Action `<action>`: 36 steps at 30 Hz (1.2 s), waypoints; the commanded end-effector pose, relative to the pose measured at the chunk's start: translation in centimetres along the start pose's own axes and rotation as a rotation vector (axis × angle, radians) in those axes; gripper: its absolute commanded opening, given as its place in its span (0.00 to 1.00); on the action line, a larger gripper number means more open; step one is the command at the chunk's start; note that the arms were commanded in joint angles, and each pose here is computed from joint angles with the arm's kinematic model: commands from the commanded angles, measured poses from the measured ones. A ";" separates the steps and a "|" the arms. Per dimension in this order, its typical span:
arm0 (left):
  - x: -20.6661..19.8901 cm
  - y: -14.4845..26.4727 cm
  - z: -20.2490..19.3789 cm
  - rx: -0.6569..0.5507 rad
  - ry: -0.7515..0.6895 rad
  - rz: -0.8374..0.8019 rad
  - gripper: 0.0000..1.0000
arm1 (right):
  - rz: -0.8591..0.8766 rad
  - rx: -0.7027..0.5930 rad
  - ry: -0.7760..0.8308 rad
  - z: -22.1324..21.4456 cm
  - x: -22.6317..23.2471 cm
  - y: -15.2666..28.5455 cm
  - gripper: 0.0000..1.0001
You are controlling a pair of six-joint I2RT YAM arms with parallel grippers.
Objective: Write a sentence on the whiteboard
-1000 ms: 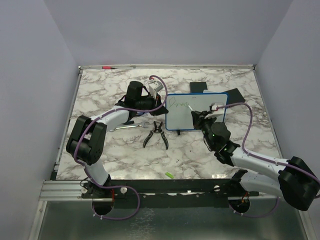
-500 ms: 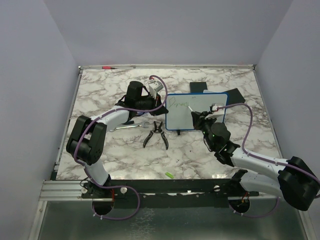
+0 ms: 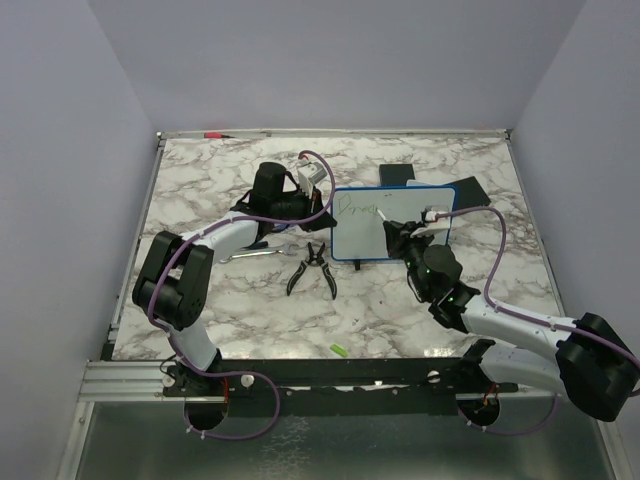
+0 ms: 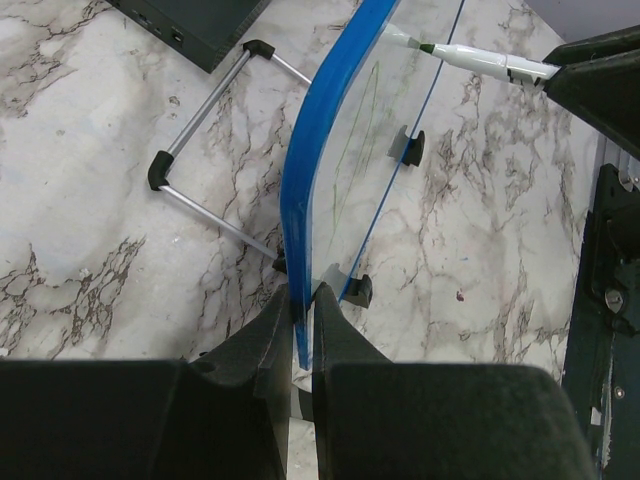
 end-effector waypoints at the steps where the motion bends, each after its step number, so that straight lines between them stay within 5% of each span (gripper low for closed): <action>1: 0.6 -0.3 -1.2 0.039 0.007 0.042 0.00 | -0.059 -0.060 -0.008 2.3 -0.9 -0.5 0.01; 36: 0.5 -0.3 -1.1 0.038 0.004 0.041 0.00 | -0.077 0.032 -0.017 -1.4 -1.5 0.6 0.01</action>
Point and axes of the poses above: each gripper's point midway between its finger pads, its own y axis back along the fingers, its own x axis along the line the jaws close on, z = x × y, the point moved 1 cm from there along y, back along the fingers, and after that the axes turned 15 degrees about y, right-handed, at the moved point
